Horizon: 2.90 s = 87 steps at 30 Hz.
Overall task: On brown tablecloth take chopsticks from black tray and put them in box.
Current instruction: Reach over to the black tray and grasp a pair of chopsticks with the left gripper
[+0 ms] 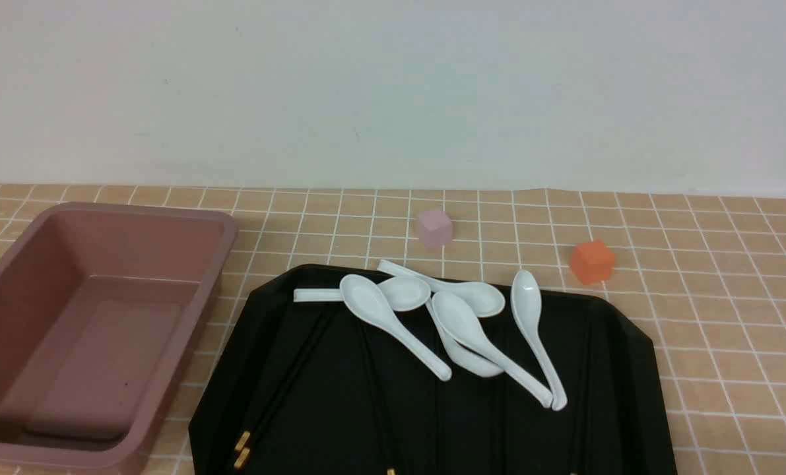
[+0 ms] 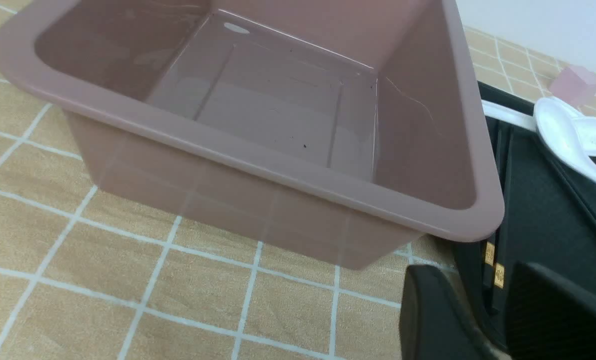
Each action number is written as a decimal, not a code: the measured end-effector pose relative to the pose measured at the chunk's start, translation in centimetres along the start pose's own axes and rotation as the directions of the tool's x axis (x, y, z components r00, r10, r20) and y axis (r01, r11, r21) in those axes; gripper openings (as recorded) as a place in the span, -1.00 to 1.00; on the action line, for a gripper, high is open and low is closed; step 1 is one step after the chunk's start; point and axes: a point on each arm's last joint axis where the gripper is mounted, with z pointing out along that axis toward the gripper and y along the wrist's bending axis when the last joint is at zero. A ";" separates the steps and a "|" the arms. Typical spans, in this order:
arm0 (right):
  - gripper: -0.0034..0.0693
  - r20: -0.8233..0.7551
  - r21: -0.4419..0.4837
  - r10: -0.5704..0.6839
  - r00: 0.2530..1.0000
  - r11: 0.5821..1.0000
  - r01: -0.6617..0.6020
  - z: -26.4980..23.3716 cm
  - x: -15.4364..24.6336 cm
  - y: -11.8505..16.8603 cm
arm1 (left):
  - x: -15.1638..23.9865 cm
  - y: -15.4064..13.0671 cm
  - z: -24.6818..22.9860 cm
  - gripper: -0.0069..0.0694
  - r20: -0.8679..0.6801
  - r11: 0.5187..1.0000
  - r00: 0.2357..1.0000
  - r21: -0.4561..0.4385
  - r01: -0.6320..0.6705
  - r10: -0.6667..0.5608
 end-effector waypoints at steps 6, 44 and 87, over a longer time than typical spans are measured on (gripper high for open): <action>-0.25 0.000 0.000 0.000 1.000 1.000 0.000 0.0 0.0 0.0 | 0.0 0.0 0.0 -0.19 0.000 1.000 1.000 0.000 0.000 0.000; -0.25 0.000 0.000 0.000 1.000 1.000 0.000 0.0 0.0 0.0 | -0.1 0.2 0.0 -0.19 0.009 0.997 0.997 -0.028 -0.072 0.072; -0.25 0.000 0.000 0.000 1.000 1.000 0.000 0.0 0.0 0.0 | -10.9 -8.5 2.3 -0.85 -0.678 0.948 0.701 0.017 0.319 -0.223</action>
